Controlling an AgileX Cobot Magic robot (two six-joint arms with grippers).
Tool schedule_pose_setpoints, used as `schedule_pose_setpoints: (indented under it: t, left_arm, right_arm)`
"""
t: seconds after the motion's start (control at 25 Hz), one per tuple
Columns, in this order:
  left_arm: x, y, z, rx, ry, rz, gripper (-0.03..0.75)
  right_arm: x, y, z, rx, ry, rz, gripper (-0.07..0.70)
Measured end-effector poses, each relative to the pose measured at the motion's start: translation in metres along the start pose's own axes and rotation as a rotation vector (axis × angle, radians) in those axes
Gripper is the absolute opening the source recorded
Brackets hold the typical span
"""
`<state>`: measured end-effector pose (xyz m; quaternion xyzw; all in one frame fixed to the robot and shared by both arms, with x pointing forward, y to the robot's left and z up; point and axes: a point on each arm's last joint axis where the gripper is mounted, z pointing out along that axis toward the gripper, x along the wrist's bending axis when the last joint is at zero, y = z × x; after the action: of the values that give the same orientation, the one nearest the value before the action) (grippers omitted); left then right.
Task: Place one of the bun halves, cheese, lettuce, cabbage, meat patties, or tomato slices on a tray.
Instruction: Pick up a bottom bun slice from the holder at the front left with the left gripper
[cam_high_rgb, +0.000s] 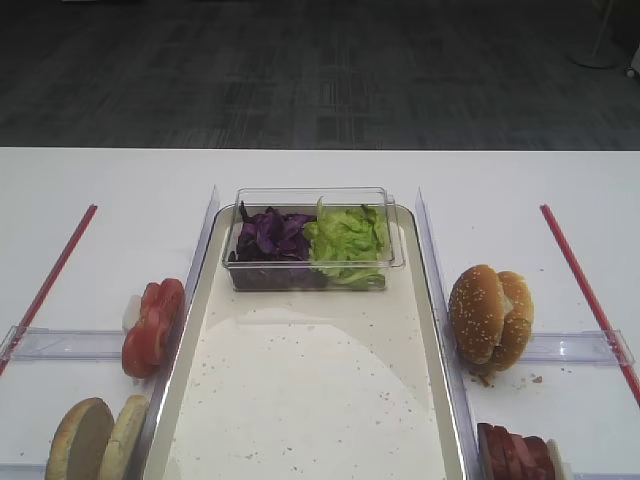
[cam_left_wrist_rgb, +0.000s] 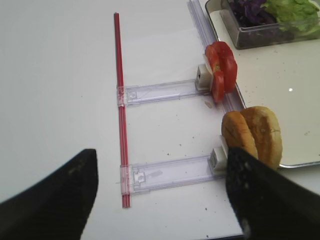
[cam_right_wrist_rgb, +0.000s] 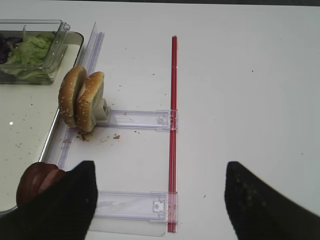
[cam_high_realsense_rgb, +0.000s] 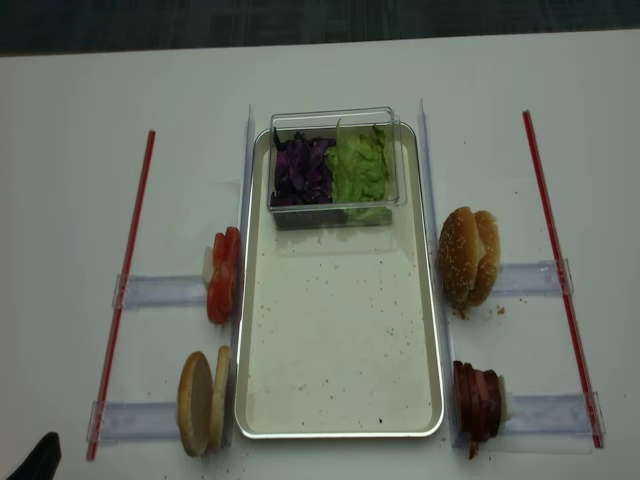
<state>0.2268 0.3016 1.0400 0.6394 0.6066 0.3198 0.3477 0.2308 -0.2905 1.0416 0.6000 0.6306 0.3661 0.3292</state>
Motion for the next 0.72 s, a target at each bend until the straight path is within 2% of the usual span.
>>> schedule_pose_setpoints:
  t: [0.72]
  left_arm:
    - [0.0, 0.0, 0.0, 0.0, 0.0, 0.0, 0.491]
  right_arm:
    - [0.0, 0.0, 0.0, 0.0, 0.0, 0.0, 0.552]
